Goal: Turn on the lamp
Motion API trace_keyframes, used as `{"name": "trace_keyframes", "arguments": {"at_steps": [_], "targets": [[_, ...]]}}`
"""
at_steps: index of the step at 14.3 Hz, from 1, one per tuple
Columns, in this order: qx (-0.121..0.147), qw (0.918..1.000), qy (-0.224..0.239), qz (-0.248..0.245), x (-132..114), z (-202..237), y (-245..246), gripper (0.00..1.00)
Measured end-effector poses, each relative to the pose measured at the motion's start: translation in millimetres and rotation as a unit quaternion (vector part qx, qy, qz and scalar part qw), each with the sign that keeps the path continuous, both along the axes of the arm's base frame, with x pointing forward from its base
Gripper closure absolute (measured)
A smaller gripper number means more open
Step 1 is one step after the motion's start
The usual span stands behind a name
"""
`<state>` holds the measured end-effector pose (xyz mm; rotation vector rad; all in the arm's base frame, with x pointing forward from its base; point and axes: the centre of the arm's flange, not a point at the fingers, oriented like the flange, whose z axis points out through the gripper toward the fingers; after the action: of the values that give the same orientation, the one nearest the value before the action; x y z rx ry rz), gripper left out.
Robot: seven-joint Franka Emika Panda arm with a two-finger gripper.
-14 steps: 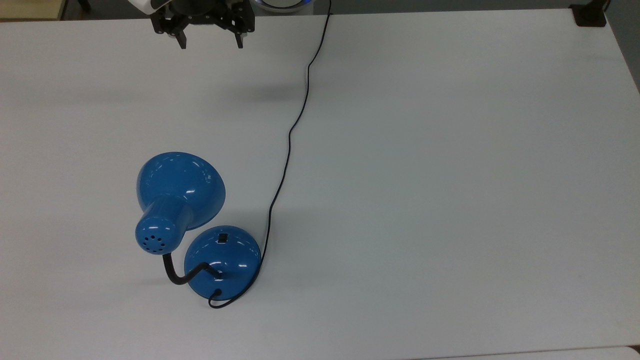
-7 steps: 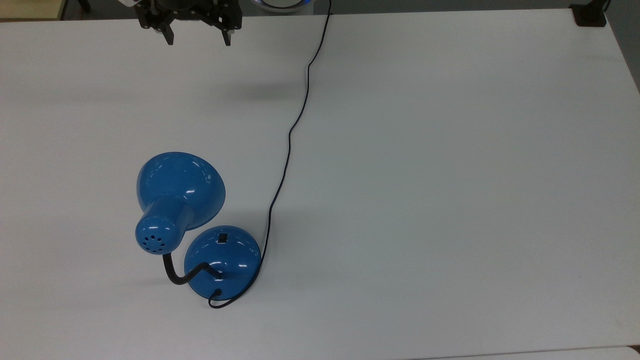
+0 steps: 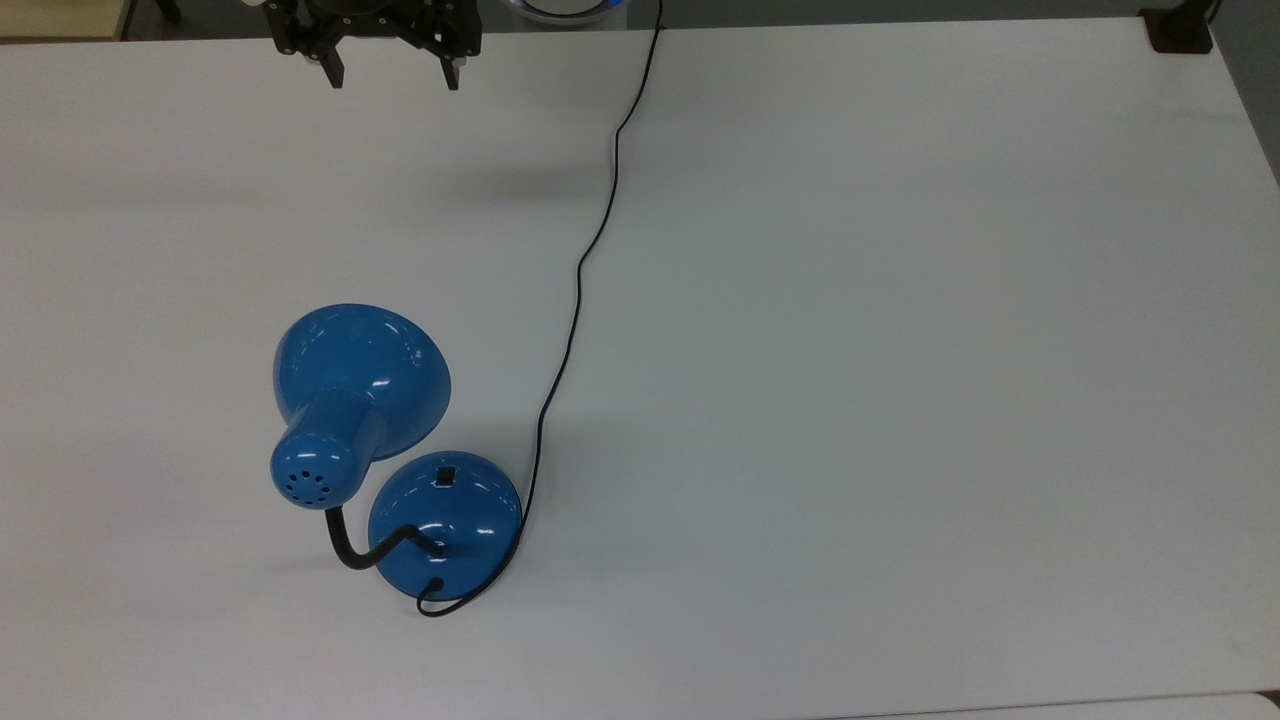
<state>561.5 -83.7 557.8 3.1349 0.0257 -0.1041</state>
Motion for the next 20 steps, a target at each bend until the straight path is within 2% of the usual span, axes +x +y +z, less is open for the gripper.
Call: {"name": "trace_keyframes", "arguments": {"at_steps": [3, 4, 6, 7, 9, 10, 11, 12, 14, 16, 18, 20], "targets": [[0.000, 1.0000, 0.000, 0.002, 1.4, -2.0, 0.2, 0.03], [0.000, 1.0000, 0.001, 0.007, 1.9, -3.1, 0.4, 0.08], [0.003, 0.9996, 0.001, 0.028, 2.3, -3.9, 1.1, 0.30], [0.005, 0.9992, 0.001, 0.040, 2.3, -3.9, 1.4, 0.48], [0.006, 0.9989, 0.001, 0.047, 2.3, -3.9, 1.3, 0.68], [0.005, 0.9986, -0.003, 0.052, 3.5, -3.7, 1.1, 0.84], [0.004, 0.9985, -0.012, 0.054, 5.8, -3.5, 1.0, 0.95], [0.005, 0.9982, -0.027, 0.053, 9.9, -4.3, 1.2, 0.99], [0.012, 0.9969, -0.056, 0.053, 25.0, -14.4, 5.9, 0.99], [0.012, 0.9945, -0.089, 0.055, 50.1, -39.5, 13.7, 0.99], [0.015, 0.9902, -0.130, 0.048, 74.6, -70.8, 18.3, 0.99], [0.020, 0.9826, -0.182, 0.031, 81.1, -99.0, 18.0, 0.99]]}}
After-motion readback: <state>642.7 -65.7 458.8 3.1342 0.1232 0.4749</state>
